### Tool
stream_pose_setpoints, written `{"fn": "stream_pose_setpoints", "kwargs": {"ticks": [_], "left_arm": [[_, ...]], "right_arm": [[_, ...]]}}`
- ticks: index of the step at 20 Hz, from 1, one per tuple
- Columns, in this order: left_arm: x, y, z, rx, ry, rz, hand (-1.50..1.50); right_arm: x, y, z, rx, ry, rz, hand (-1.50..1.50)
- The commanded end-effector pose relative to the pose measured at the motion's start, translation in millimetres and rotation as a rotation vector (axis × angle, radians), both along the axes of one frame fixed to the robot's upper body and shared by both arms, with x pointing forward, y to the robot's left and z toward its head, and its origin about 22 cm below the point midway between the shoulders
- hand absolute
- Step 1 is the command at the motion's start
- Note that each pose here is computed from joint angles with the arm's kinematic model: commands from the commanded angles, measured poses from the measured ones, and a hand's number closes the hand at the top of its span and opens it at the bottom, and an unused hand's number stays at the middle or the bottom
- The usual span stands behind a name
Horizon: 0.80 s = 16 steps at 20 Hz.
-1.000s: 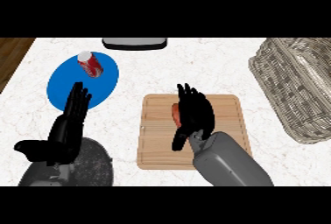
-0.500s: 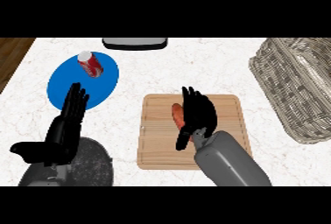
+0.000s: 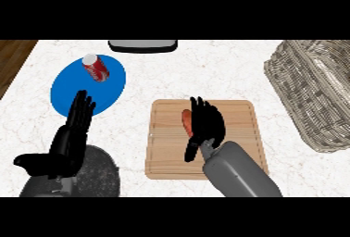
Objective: Pick the sweet potato from the cutting board and place it in the basket
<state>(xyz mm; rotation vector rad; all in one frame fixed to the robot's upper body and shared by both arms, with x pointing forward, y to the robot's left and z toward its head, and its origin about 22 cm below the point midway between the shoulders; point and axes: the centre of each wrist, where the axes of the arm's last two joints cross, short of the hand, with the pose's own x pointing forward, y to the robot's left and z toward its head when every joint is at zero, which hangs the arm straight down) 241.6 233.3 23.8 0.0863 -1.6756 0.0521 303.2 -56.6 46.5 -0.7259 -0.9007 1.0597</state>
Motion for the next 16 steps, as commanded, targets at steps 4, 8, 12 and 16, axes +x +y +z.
{"fn": "stream_pose_setpoints", "kwargs": {"ticks": [4, 8, 12, 16], "left_arm": [[-6.1, -5, 10, 0.005, -0.012, 0.015, 0.0], [-4.4, 2, -7, 0.002, -0.003, 0.001, 0.0], [-1.2, 12, 0, 0.003, 0.004, 0.007, 0.0], [12.5, -13, 14, -0.003, 0.005, -0.026, 0.0]], "right_arm": [[-6, -8, -25, 0.007, 0.002, -0.015, -1.5], [7, -8, -30, 0.004, 0.004, -0.037, -1.5], [28, -12, -23, 0.018, 0.038, -0.008, 1.5], [18, 6, -34, -0.078, 0.052, 0.123, 1.5]]}}
